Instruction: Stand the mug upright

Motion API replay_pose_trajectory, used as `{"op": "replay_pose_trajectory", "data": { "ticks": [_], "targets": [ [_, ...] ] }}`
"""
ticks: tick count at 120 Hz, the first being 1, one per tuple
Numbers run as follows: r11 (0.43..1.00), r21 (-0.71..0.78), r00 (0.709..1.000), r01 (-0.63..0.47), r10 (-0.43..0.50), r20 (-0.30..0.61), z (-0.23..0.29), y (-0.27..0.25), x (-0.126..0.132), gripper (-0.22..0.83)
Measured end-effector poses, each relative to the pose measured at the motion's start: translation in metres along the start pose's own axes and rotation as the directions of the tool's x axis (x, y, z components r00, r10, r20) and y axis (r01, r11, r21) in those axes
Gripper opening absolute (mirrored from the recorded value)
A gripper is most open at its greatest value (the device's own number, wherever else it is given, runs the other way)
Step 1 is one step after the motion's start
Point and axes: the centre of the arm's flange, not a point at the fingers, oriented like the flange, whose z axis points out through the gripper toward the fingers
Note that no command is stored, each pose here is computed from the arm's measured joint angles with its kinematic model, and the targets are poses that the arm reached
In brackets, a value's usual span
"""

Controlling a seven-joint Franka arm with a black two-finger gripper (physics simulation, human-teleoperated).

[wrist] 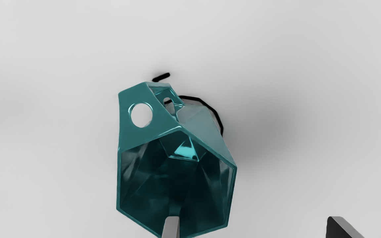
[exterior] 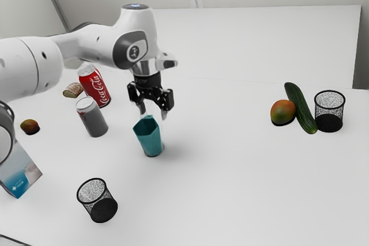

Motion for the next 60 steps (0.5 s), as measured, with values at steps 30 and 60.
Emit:
{"op": "replay_pose_trajectory", "data": {
  "ticks": [30, 60],
  "targets": [
    [0.997, -0.061, 0.979, -0.045, 0.031, -0.201, -0.108, -0.028, -0.009, 0.57],
    [0.990, -0.058, 0.966, -0.129, 0.112, -0.232, -0.150, -0.037, -0.016, 0.60]
  ]
}}
